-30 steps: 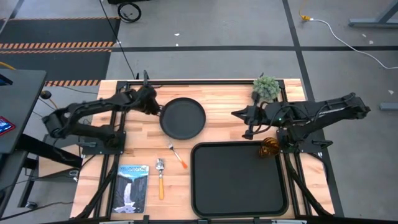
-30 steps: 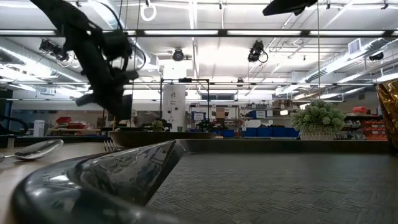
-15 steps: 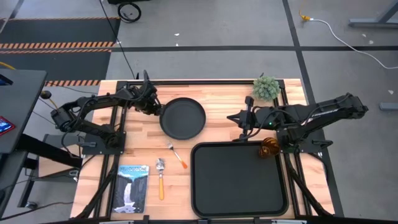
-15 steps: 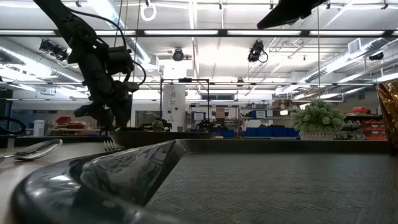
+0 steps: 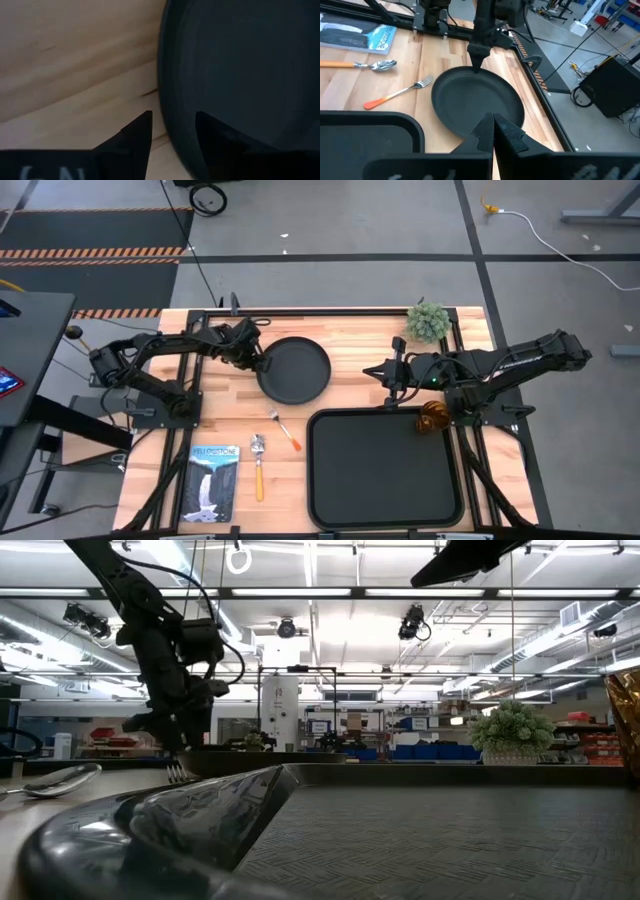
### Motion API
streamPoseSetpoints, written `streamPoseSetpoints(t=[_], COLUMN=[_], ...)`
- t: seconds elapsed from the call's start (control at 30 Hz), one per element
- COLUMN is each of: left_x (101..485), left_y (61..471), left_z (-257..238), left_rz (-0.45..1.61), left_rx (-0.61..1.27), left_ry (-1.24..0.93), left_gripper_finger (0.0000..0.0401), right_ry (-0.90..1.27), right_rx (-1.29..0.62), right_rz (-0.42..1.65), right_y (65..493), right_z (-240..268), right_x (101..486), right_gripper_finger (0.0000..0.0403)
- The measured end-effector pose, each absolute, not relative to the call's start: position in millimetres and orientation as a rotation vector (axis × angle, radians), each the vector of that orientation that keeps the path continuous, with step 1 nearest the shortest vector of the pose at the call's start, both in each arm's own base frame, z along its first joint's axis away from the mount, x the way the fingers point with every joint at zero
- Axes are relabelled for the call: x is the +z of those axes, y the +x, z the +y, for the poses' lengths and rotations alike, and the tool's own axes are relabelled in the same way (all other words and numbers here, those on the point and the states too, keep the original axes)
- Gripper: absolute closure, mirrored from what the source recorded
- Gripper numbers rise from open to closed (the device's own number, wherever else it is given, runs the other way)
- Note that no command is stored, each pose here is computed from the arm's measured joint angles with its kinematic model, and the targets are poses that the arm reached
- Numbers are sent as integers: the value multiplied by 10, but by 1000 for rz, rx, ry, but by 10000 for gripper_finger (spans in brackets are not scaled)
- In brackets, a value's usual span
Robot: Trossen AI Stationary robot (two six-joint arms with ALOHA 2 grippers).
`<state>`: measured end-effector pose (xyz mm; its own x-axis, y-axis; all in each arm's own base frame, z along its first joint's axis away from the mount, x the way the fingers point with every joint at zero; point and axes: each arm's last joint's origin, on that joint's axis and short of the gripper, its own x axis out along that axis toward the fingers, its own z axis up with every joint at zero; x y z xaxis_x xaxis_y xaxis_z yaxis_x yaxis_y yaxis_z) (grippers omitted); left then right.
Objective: Pick and place plate/cup/fork/spoon on tray
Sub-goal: Put the black plate on the black serving tray to the bottom of the orange cup
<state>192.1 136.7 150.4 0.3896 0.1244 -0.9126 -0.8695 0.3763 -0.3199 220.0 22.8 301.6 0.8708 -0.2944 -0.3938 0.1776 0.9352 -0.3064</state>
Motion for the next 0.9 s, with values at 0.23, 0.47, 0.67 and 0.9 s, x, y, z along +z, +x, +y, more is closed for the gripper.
streamPoseSetpoints(t=[0.23,0.47,0.67,0.9], left_x=[1488,1376,1390,1447], left_y=[1929,1994,2053,2087], left_z=[1352,1307,1308,1336], left_rz=[961,1013,957,931], left_rx=[793,789,805,800], left_ry=[-962,-965,-975,-977], left_gripper_finger=[281,331,388,391], right_ry=[-264,-258,-262,-274], right_rx=[-250,-252,-251,-248], right_rz=[445,425,417,426], right_y=[2202,2210,2214,2211], right_z=[229,230,231,231], right_x=[3022,3039,3047,3040], right_gripper_finger=[394,394,394,394])
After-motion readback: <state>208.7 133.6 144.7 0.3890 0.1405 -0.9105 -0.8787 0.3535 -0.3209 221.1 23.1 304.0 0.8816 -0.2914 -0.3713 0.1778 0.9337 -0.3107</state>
